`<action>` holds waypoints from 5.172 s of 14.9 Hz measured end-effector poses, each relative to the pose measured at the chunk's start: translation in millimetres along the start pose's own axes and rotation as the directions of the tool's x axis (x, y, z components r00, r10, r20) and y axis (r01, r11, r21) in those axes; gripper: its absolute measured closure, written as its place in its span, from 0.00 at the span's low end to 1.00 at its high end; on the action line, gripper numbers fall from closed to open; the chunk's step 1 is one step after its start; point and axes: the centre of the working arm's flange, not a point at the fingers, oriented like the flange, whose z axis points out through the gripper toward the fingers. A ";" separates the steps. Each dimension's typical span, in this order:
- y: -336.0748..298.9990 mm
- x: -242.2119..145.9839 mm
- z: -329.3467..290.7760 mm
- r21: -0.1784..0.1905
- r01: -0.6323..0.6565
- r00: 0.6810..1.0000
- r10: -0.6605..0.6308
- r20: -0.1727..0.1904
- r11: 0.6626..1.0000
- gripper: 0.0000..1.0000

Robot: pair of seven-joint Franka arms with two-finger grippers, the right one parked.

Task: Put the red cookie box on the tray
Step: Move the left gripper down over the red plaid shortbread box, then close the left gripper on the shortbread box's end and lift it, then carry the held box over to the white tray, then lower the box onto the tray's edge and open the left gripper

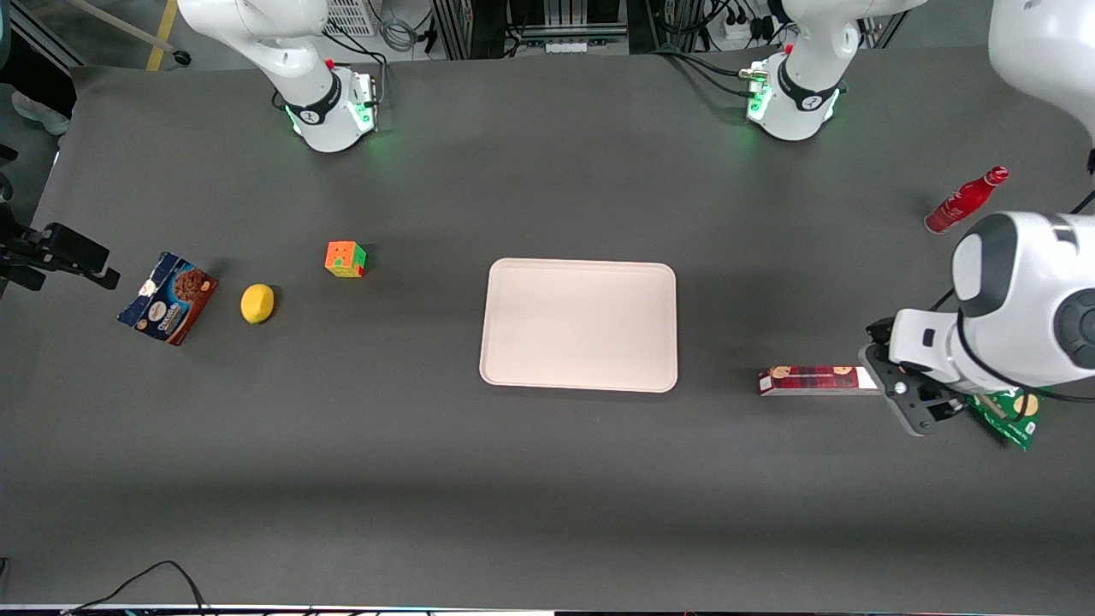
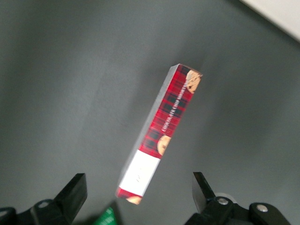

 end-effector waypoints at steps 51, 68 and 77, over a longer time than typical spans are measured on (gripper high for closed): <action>135.3 114.6 -61.7 -0.096 0.524 0.847 -0.530 -0.043 0.846 0.65; 265.5 232.3 115.4 -0.129 0.835 0.528 -0.845 -0.091 0.535 0.65; 250.0 218.7 138.7 -0.136 0.881 0.448 -0.891 -0.072 0.454 0.65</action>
